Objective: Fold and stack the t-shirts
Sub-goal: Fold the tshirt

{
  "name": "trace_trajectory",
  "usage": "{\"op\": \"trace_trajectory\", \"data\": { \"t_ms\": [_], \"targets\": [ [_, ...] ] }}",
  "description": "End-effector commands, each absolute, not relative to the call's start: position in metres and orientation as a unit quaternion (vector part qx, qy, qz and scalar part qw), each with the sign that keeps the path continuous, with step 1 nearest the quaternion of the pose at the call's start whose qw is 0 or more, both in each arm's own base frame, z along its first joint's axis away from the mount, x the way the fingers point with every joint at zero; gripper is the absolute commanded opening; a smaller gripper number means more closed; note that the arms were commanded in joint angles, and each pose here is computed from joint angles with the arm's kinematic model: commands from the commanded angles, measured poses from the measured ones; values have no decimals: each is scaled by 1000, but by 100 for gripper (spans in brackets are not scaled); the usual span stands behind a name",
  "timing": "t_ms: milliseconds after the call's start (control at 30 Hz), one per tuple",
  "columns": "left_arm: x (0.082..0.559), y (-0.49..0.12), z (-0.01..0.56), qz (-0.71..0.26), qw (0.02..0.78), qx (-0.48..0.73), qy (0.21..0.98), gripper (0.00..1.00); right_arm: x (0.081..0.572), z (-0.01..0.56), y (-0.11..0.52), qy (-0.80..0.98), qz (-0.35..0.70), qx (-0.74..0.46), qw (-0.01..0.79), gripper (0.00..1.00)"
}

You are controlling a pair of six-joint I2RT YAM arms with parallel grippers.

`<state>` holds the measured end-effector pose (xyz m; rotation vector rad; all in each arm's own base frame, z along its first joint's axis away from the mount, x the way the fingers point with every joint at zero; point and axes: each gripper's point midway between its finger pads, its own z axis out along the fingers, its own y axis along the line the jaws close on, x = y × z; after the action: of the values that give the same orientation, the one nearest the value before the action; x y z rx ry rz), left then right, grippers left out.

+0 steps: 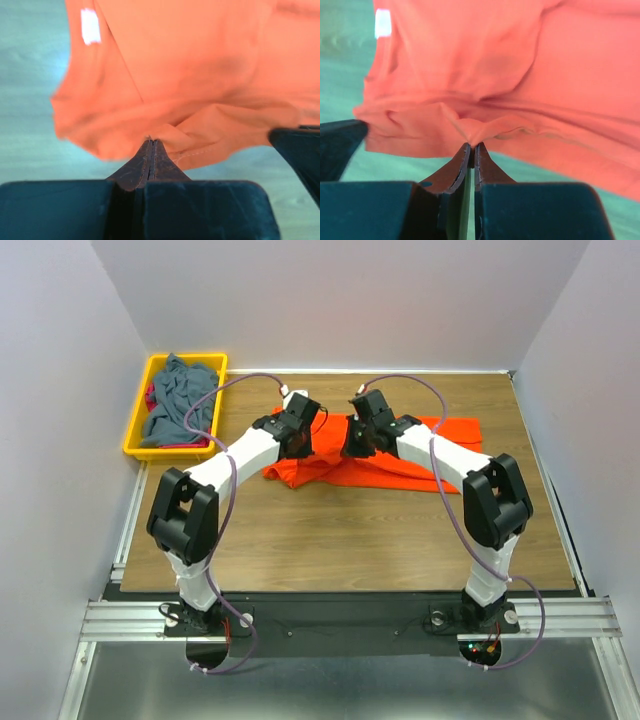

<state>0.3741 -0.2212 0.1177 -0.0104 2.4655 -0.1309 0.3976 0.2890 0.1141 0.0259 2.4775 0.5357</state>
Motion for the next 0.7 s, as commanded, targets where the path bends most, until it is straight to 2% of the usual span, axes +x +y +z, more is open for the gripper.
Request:
{"op": "trace_trajectory", "data": {
  "t_ms": [0,333,667],
  "targets": [
    [411,-218,142,-42,371,6,927,0,429,126,280,925,200,24,323,1],
    [482,-236,176,-40,445,51,893,0,460,121,277,922,219,47,316,2],
    [514,-251,171,-26,476,117,871,0,466,107,273,925,218,68,303,7]
  ]
}}
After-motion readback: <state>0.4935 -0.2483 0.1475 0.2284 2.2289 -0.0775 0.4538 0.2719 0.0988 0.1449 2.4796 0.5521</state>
